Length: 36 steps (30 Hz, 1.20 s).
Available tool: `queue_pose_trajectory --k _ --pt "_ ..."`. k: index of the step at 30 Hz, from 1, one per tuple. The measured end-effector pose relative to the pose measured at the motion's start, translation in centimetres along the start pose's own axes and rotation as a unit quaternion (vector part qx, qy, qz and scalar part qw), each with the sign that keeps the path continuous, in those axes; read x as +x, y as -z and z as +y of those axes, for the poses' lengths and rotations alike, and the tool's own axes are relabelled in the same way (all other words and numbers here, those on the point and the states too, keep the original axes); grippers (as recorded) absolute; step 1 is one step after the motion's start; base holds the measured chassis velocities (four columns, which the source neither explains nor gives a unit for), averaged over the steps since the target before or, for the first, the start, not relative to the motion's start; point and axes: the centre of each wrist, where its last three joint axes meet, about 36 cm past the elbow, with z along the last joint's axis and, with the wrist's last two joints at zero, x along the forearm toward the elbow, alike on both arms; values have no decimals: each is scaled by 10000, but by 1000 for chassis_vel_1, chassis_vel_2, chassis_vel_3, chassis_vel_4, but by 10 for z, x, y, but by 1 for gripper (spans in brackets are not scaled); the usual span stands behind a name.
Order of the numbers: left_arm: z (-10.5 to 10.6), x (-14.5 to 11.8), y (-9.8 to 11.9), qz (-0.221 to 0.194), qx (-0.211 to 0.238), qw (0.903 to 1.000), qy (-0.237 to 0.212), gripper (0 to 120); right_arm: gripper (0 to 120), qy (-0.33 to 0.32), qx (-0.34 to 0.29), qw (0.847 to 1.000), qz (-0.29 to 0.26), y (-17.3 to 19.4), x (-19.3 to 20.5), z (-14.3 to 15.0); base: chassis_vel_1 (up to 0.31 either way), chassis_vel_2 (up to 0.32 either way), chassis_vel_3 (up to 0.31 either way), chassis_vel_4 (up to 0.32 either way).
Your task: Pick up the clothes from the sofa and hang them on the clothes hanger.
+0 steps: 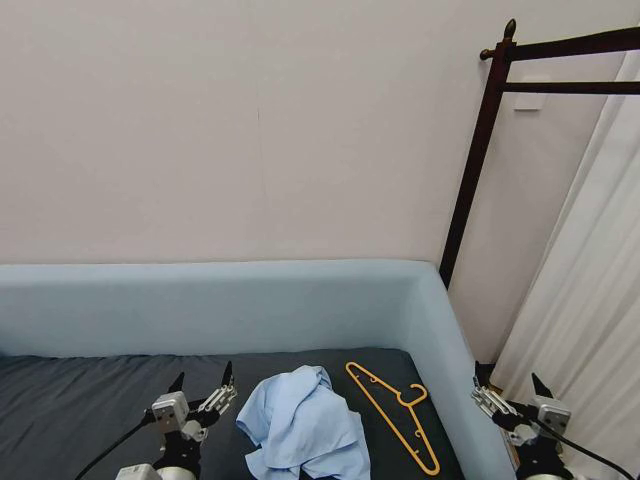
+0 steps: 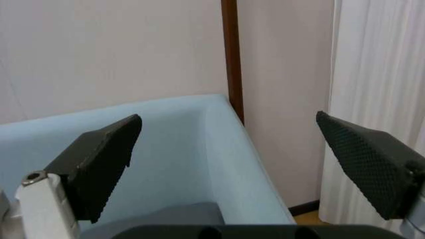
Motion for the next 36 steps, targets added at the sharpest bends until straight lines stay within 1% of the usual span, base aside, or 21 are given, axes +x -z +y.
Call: queue_pose_trajectory --k 11,15,18,19,20,21,23,25,26,27,28,29,30,31,33,35,36 --pt "-1 -1 5 -71 3 10000 6 100 100 -21 101 9999 -95 -1 0 -2 0 0 0 0" --pt "3 -1 11 -210 -85 9997 77 100 100 116 21 9999 -76 11 -7 -2 0 0 0 0" --pt "10 1 13 -263 -218 9993 143 100 100 291 63 9996 -37 19 -26 -2 0 0 0 0" --pt "14 1 15 -282 -292 9990 199 100 100 385 151 9991 -44 17 -37 -3 0 0 0 0" --pt "14 1 15 -282 -292 9990 199 100 100 385 151 9991 -44 17 -37 -3 0 0 0 0" --pt "17 1 16 -318 -335 9987 222 100 100 465 191 9987 -54 15 -46 -5 0 0 0 0" --pt "22 -1 19 -394 -409 9981 236 100 100 582 97 9982 -73 7 -62 -4 0 0 0 0" --pt "25 -2 22 -446 -471 9976 256 100 100 691 -244 9973 -36 4 -76 4 0 0 0 0" --pt "25 -2 22 -446 -471 9976 256 100 100 691 -244 9973 -36 4 -76 4 0 0 0 0" --pt "27 -2 21 -462 -522 9972 282 100 100 781 -520 9956 38 4 -83 14 0 0 0 0" --pt "30 -2 19 -448 -561 9969 321 100 100 837 -658 9943 96 4 -86 20 0 0 0 0" --pt "33 0 12 -390 -612 9966 391 100 100 945 -847 9916 235 3 -95 33 0 0 0 0" --pt "35 2 7 -355 -646 9963 436 100 100 1011 -909 9902 306 2 -100 40 0 0 0 0" --pt "35 2 7 -355 -646 9963 436 100 100 1011 -909 9902 306 2 -100 40 0 0 0 0" --pt "40 7 -4 -277 -726 9955 547 100 100 1201 -1007 9860 573 -2 -116 64 0 0 0 0" --pt "42 9 -8 -277 -804 9944 623 100 100 1243 -1084 9827 839 -3 -129 81 0 0 0 0" --pt "42 9 -8 -277 -804 9944 623 100 100 1243 -1084 9827 839 -3 -129 81 0 0 0 0"
